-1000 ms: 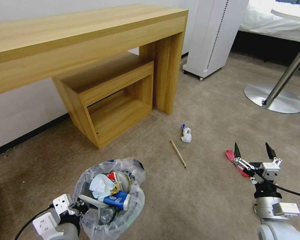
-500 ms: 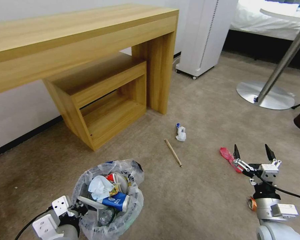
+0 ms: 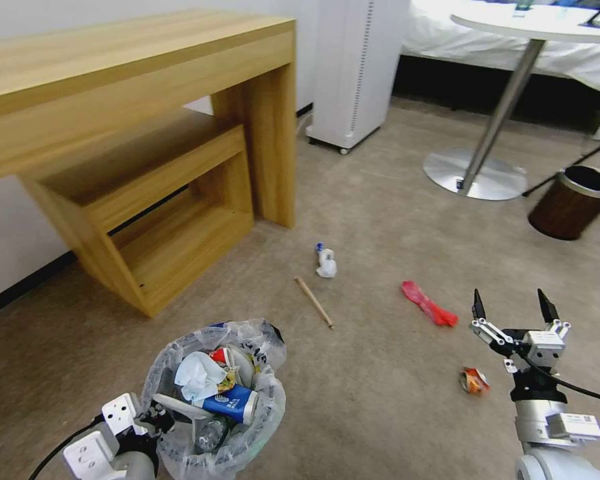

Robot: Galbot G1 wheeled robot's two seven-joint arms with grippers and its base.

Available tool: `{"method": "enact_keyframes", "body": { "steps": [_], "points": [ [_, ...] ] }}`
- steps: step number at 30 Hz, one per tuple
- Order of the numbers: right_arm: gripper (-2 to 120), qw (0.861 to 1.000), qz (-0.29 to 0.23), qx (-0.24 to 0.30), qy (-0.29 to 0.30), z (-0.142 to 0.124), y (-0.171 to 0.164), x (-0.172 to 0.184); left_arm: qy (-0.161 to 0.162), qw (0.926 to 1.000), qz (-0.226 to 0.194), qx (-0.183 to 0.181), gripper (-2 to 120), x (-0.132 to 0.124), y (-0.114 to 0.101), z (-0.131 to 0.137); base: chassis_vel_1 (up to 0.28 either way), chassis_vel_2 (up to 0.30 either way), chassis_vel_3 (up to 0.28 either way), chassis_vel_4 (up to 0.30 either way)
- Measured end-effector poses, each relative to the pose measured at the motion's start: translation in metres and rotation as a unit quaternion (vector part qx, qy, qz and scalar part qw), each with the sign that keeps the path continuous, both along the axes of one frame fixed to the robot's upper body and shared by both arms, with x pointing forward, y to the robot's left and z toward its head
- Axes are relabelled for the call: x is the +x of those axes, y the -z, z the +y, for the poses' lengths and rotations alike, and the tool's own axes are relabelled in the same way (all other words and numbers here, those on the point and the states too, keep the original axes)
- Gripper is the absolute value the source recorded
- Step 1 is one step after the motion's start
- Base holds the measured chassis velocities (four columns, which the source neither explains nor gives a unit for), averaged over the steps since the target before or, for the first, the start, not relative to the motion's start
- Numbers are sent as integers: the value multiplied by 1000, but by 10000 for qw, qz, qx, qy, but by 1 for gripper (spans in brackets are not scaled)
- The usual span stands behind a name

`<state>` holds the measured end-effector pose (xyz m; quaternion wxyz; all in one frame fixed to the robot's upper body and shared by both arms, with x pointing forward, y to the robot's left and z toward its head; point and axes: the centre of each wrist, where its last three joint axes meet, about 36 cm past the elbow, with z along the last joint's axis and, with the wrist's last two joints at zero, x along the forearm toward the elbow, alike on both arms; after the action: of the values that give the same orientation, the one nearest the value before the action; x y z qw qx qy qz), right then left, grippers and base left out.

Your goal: Pick up the trash bin and place the garbage on the floor into it.

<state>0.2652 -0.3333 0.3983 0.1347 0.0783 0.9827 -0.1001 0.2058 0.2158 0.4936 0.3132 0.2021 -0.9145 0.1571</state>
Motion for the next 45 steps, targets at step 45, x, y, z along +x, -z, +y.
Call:
{"method": "enact_keyframes", "body": {
  "steps": [45],
  "points": [
    [100, 9993, -177, -205, -255, 24, 33, 19, -32, 9999, -9, -154, 0, -2, 3, -9, -15, -12, -11, -16]
  ]
}}
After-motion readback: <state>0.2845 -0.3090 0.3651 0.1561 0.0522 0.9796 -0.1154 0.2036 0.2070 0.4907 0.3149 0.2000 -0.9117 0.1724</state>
